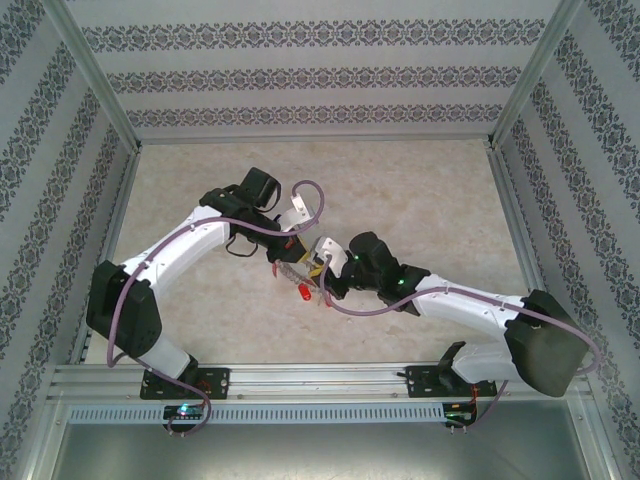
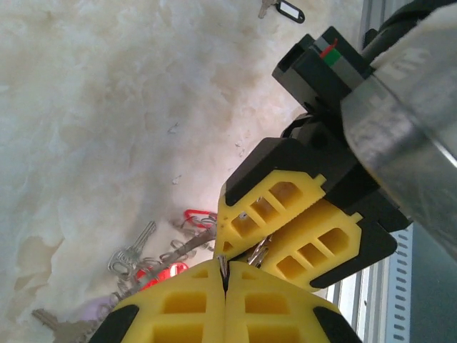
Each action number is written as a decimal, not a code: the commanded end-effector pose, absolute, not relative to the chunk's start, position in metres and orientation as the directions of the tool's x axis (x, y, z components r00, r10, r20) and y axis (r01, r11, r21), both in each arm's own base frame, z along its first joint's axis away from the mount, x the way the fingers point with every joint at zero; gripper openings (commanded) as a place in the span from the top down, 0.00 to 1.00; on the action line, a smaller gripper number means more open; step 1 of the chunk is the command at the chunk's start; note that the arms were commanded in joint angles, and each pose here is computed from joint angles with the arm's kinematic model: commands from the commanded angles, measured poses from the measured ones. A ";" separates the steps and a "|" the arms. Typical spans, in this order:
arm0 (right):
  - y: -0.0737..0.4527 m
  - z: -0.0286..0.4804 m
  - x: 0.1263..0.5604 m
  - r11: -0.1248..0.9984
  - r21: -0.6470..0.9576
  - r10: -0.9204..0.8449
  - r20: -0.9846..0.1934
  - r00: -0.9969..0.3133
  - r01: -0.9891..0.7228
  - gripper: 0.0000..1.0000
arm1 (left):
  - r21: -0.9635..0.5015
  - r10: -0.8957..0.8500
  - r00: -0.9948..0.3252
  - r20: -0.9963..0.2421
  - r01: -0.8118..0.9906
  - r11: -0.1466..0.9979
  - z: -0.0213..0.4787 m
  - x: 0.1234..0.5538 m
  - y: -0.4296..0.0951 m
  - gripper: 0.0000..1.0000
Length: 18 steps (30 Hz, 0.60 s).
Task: Put the keys on the keyring
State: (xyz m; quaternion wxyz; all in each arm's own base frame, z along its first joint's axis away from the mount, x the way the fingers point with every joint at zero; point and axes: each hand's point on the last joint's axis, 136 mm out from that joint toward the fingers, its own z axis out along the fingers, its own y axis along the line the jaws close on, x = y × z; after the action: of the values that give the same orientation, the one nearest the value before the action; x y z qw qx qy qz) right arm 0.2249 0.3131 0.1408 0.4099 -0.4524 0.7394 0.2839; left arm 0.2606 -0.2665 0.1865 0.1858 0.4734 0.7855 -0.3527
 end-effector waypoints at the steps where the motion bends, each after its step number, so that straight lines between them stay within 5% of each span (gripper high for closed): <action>1: 0.319 0.161 0.243 0.496 -0.031 -0.407 -0.891 -0.201 -0.868 0.95 | -0.408 0.580 -0.502 -0.642 0.863 0.296 0.199 0.261 -0.276 1.00; 18: 0.311 0.182 0.264 0.670 -0.084 -0.330 -0.924 -0.194 -0.738 1.00 | -0.412 0.555 -0.660 -0.506 0.751 0.517 0.178 0.278 -0.264 1.00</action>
State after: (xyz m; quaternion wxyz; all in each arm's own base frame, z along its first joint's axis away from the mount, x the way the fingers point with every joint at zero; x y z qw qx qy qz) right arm 0.2429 0.3095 0.1447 0.4603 -0.4080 0.7612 0.2058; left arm 0.2809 -0.2668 0.1844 0.1790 0.4052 0.8349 -0.3266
